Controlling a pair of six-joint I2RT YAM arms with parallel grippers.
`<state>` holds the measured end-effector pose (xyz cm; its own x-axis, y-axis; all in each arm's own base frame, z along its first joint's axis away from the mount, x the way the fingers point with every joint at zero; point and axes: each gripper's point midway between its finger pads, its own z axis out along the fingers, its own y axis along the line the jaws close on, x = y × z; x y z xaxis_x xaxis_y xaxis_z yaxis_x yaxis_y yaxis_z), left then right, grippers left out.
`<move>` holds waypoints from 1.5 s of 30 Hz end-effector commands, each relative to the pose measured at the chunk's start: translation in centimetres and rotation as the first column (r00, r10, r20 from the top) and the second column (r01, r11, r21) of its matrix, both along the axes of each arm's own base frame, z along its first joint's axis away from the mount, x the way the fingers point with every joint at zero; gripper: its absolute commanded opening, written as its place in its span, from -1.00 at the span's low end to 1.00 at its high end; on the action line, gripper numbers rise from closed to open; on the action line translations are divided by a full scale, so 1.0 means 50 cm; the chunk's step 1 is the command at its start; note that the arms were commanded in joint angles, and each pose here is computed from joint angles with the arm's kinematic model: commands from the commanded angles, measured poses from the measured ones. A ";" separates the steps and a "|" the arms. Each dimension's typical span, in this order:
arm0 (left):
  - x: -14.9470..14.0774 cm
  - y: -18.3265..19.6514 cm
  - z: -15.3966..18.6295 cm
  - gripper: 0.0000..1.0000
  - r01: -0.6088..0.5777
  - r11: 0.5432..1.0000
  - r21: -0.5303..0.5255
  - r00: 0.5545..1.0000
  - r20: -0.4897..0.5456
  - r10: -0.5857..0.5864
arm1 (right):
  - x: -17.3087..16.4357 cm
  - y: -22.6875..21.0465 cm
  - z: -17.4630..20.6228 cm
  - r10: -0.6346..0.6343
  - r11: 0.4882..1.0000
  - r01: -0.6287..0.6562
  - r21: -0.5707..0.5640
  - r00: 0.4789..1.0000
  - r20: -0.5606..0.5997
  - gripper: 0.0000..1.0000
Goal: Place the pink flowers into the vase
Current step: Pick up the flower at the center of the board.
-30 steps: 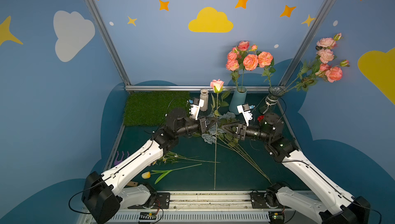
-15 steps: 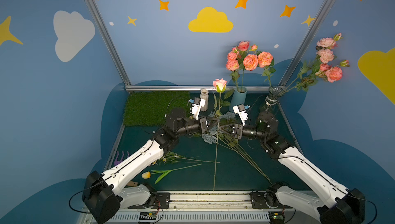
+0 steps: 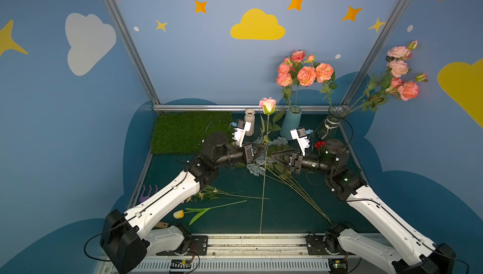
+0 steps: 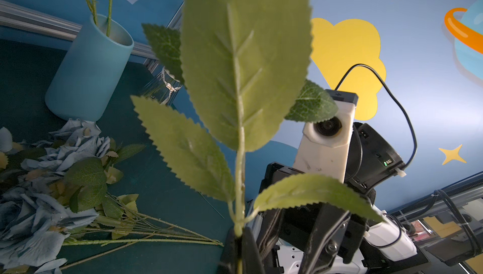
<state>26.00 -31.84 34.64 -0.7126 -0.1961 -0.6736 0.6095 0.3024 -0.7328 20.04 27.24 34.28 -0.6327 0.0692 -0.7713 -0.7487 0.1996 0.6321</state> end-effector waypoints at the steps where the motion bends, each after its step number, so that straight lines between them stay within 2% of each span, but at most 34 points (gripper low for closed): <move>1: 0.001 0.000 0.021 -0.96 0.005 1.000 -0.019 0.999 0.048 -0.005 | 0.001 0.010 -0.003 0.021 1.000 -0.021 -0.003 1.000 0.003 -0.40; 17: 0.026 0.025 0.008 -0.95 -0.146 0.984 0.102 0.962 0.246 0.117 | 0.021 0.025 0.002 0.036 0.999 -0.035 -0.024 0.999 0.033 -0.40; 24: 0.005 0.010 0.015 -0.96 -0.140 0.984 0.109 0.942 0.322 0.098 | 0.036 0.038 -0.004 0.050 0.998 -0.049 -0.026 0.998 0.027 -0.40; 32: -0.012 -0.002 0.019 -0.95 -0.100 0.991 0.087 0.936 0.347 0.064 | 0.042 0.042 0.003 0.051 0.999 -0.051 -0.001 0.998 0.034 -0.41; 37: -0.012 -0.001 0.022 -0.96 -0.100 0.992 0.081 0.935 0.349 0.066 | 0.041 0.043 0.003 0.054 0.999 -0.054 0.001 0.998 0.032 -0.61; 42: -0.015 0.002 0.031 -0.95 -0.102 0.993 0.059 0.932 0.353 0.075 | 0.041 0.041 0.005 0.053 0.999 -0.053 0.005 0.998 0.032 -0.94; 45: -0.015 0.003 0.037 -0.96 -0.098 0.995 0.034 0.935 0.344 0.081 | 0.042 0.041 0.002 0.050 0.999 -0.050 0.005 0.998 0.028 -1.00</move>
